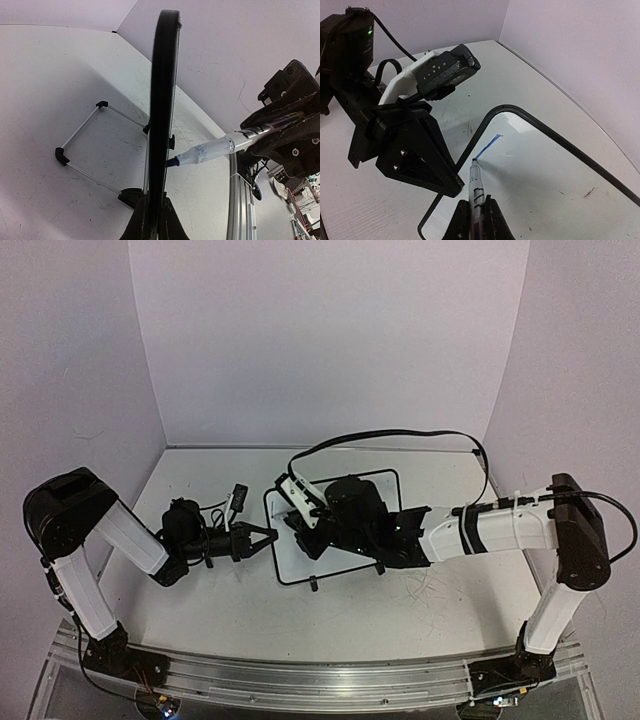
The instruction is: Write a sentence on the whiteboard
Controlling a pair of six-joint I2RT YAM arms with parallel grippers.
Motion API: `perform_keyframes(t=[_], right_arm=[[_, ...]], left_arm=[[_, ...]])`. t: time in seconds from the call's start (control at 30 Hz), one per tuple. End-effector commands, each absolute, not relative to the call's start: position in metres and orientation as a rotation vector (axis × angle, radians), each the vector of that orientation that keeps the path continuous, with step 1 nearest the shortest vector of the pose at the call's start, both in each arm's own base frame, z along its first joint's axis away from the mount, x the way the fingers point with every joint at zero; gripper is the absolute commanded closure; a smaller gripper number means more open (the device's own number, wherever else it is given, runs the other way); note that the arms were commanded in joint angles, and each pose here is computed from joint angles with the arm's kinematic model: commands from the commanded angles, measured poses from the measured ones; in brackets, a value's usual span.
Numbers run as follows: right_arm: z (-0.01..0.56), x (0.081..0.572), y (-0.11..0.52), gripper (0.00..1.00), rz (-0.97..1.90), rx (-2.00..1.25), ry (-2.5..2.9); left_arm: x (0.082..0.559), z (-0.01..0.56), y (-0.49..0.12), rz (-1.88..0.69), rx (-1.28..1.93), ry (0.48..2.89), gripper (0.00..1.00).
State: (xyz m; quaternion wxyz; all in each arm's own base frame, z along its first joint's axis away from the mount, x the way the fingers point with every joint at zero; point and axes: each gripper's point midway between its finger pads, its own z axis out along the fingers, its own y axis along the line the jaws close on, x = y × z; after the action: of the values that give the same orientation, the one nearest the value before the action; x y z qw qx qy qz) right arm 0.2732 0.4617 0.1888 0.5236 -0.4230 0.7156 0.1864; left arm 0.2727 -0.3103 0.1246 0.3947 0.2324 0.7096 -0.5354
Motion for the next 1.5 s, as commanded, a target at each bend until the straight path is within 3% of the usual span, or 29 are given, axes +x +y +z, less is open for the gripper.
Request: perform_keyframes(t=[0.0,0.27,1.47], right_arm=[[0.187,0.272,0.464,1.00,0.449,-1.005,1.723],[0.256,0.260,0.456,1.00,0.555,-0.942,1.610],[0.237,0.289,0.468,1.00,0.463,-0.921,1.631]], left_arm=[[0.272,0.123,-0.304,-1.346,0.557,1.829,1.00],[0.272,0.121,-0.304,-1.345,0.556,1.834,1.00],[0.272,0.122,-0.305,-1.347,0.564,1.834,1.00]])
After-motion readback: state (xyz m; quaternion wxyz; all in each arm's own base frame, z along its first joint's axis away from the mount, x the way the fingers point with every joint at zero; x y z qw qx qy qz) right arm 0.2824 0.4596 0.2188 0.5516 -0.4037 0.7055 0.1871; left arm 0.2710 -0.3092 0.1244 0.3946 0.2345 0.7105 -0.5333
